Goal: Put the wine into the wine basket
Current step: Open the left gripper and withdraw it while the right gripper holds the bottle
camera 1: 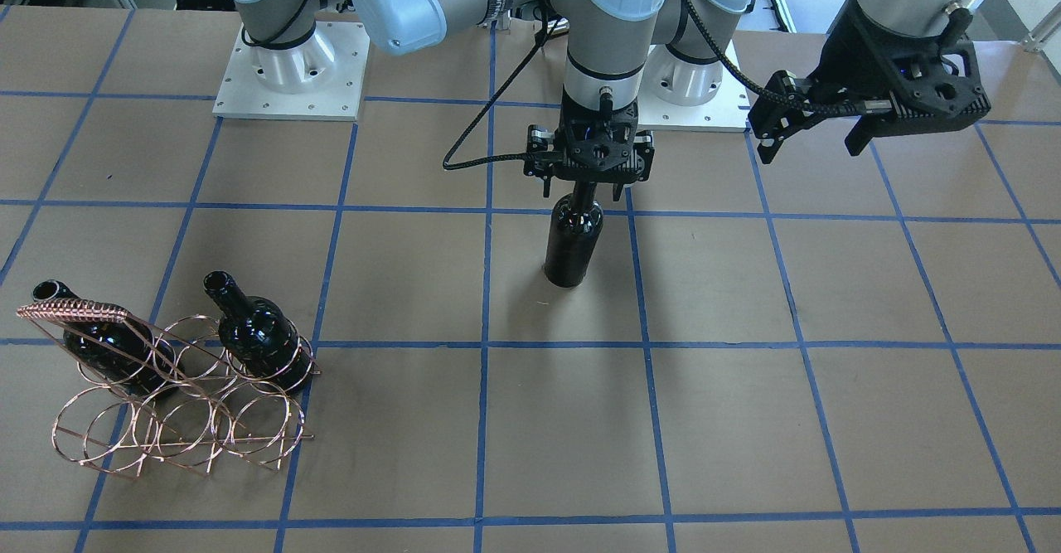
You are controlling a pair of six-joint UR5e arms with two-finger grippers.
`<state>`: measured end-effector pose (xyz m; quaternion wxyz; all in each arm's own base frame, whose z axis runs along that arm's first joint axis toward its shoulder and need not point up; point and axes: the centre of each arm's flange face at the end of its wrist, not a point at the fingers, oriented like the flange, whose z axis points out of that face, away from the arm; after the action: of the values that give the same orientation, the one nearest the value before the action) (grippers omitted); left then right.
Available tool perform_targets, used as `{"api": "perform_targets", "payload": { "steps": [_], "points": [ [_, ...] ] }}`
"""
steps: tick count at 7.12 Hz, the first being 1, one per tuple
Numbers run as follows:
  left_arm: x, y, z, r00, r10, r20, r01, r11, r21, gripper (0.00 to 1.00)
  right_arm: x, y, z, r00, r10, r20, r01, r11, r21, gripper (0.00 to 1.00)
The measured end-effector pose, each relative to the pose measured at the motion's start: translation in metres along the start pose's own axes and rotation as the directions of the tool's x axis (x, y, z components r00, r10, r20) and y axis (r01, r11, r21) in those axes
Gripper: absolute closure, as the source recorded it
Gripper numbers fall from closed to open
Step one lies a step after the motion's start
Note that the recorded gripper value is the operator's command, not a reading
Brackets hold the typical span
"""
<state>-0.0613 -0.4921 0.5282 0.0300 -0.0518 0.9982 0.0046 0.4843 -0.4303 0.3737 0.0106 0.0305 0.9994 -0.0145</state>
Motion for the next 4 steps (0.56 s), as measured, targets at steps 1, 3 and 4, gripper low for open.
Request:
{"api": "perform_targets", "payload": {
  "steps": [1, 3, 4],
  "points": [
    [-0.0001, 0.0002, 0.0003, 1.0, 0.0, 0.003, 0.0, 1.0, -0.001, 0.0, -0.0011, -0.0014, 0.0061, 1.0, -0.001, -0.003, 0.001, 1.0, -0.009, 0.53],
    [-0.001, 0.0005, 0.0017, 1.0, 0.001, 0.014, -0.001, 1.0, -0.004, 0.0, -0.0012, -0.003, 0.0092, 1.0, -0.003, -0.002, 0.003, 1.0, -0.015, 0.76],
    [-0.0014, 0.0005, 0.002, 1.0, 0.001, 0.019, -0.001, 1.0, -0.004, 0.0, -0.001, -0.0031, 0.0075, 1.0, -0.003, 0.001, 0.003, 1.0, -0.014, 0.86]
  ]
}}
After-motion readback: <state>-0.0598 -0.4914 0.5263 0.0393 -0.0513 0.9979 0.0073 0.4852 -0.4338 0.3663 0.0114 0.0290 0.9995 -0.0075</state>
